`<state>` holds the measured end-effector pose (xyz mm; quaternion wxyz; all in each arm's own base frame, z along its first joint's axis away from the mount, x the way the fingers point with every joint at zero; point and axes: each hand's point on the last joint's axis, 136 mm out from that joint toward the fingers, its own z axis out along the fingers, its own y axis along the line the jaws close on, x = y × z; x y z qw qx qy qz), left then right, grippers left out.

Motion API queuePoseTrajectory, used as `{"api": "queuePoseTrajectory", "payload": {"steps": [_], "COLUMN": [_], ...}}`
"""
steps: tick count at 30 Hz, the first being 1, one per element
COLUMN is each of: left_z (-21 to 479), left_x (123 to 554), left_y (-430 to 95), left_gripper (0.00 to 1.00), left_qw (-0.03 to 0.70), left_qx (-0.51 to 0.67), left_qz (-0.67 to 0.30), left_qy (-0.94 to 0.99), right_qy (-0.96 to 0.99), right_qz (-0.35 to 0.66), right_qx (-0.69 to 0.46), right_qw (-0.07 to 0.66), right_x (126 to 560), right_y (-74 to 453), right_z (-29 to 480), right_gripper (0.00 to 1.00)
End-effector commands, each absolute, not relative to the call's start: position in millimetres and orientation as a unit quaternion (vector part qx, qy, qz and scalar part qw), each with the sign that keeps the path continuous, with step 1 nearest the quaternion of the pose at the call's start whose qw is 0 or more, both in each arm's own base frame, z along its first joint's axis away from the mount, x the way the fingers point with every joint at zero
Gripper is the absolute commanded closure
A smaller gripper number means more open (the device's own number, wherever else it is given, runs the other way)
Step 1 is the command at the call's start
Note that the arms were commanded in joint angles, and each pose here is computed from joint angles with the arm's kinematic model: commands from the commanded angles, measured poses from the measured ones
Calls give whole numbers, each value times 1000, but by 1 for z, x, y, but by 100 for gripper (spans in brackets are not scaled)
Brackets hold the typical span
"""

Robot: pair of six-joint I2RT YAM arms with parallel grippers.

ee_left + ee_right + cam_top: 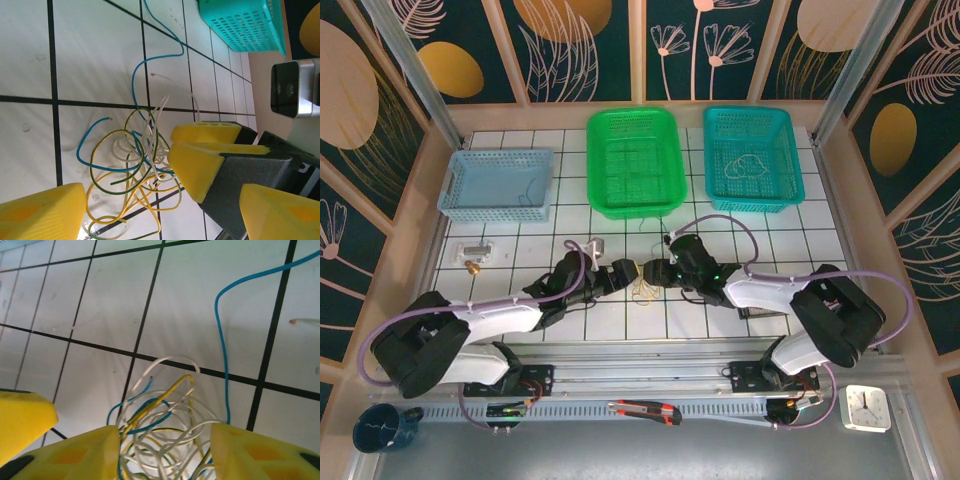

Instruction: Untangle the cables

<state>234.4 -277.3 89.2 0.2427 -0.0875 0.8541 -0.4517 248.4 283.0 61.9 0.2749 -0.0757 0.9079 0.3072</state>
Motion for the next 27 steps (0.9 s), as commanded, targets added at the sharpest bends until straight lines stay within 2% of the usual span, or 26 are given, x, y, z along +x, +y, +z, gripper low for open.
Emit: {"api": "queuePoseTrajectory", "payload": {"steps": [1,6,16,27], "left_z": [93,87,80,71], "left_x": [234,231,236,247], "left_y": [-283,-286,-296,-310], "left_gripper": [22,25,30,40], "left_qw": [234,222,216,212], "left_qx": [-109,-111,-105,-99], "left_qz": [-478,-474,-472,-468], "left_qy": [840,845,848,852], "right_qy": [908,912,917,917], "right_qz": [288,280,275,275], "right_qx": [-64,-54,-46,-44], "right_qw": [297,295,287,285], "right_x": [255,251,245,241], "right_y": [276,268,261,257], "right_z": [57,46,33,28], "right_gripper": [59,68,70,70]}}
